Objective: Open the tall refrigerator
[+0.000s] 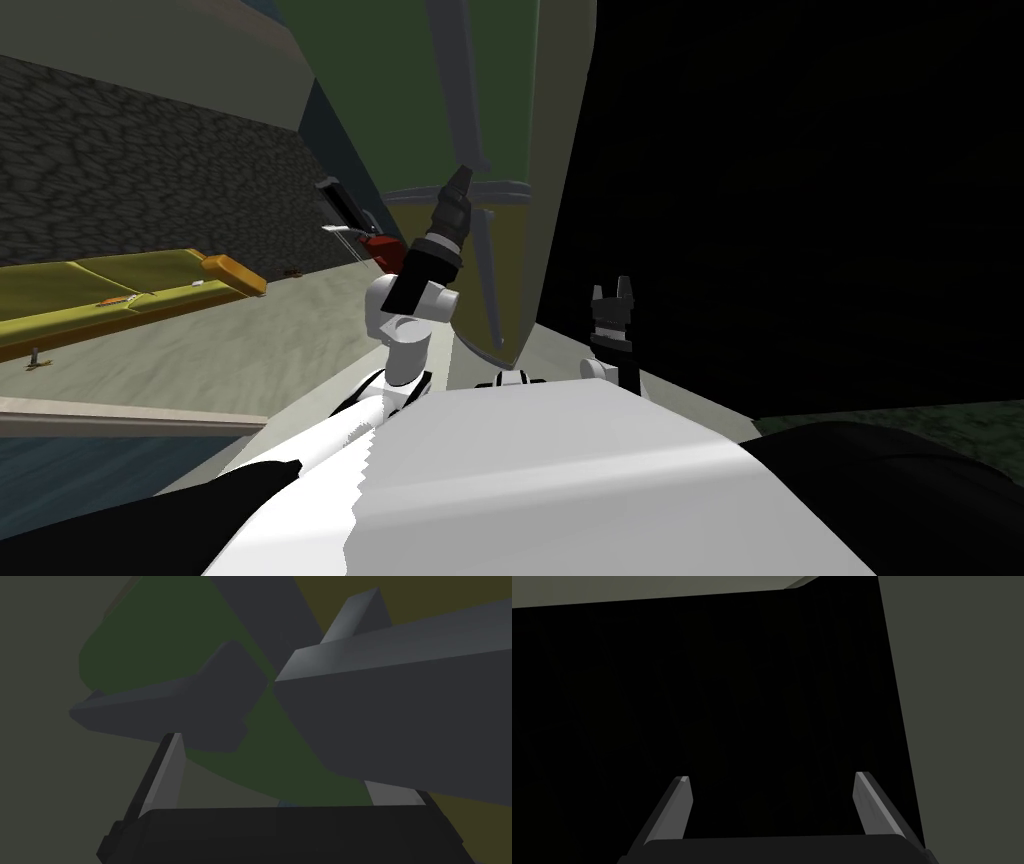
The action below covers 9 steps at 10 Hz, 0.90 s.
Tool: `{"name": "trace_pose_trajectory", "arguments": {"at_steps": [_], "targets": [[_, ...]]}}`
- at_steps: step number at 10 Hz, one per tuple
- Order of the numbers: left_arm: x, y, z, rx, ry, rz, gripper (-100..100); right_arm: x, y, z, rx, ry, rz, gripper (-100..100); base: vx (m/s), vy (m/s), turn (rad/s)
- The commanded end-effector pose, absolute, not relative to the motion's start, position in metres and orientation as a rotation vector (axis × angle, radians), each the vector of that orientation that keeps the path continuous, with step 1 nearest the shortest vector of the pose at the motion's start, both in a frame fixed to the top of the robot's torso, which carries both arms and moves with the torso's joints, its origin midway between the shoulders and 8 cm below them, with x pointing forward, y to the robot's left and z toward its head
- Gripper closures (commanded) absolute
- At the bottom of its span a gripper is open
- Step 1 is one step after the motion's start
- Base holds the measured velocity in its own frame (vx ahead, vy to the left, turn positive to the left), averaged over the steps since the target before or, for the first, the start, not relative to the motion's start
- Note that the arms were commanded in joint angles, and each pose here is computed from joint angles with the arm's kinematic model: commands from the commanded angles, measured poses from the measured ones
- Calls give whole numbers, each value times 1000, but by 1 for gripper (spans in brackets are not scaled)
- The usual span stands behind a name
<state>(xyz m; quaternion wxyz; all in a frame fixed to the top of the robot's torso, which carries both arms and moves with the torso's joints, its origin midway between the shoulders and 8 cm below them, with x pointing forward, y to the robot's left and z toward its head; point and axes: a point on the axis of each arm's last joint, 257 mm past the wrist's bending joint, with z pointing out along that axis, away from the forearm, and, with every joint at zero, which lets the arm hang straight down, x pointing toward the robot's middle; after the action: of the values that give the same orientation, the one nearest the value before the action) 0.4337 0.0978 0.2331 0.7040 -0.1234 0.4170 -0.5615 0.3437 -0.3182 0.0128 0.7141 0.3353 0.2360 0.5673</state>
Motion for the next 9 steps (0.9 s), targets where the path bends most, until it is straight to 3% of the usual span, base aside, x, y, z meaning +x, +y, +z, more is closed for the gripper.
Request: {"name": "trace_pose_trajectory", "arguments": {"at_steps": [1,9], "targets": [[429,92,247,-251,926,-1227,-100,344,-318,13,743,523,1257,0,-12,5,-5],[431,94,268,-257,929,-1201,-100,344,-318,13,743,523,1257,0,18,4,-4]]}}
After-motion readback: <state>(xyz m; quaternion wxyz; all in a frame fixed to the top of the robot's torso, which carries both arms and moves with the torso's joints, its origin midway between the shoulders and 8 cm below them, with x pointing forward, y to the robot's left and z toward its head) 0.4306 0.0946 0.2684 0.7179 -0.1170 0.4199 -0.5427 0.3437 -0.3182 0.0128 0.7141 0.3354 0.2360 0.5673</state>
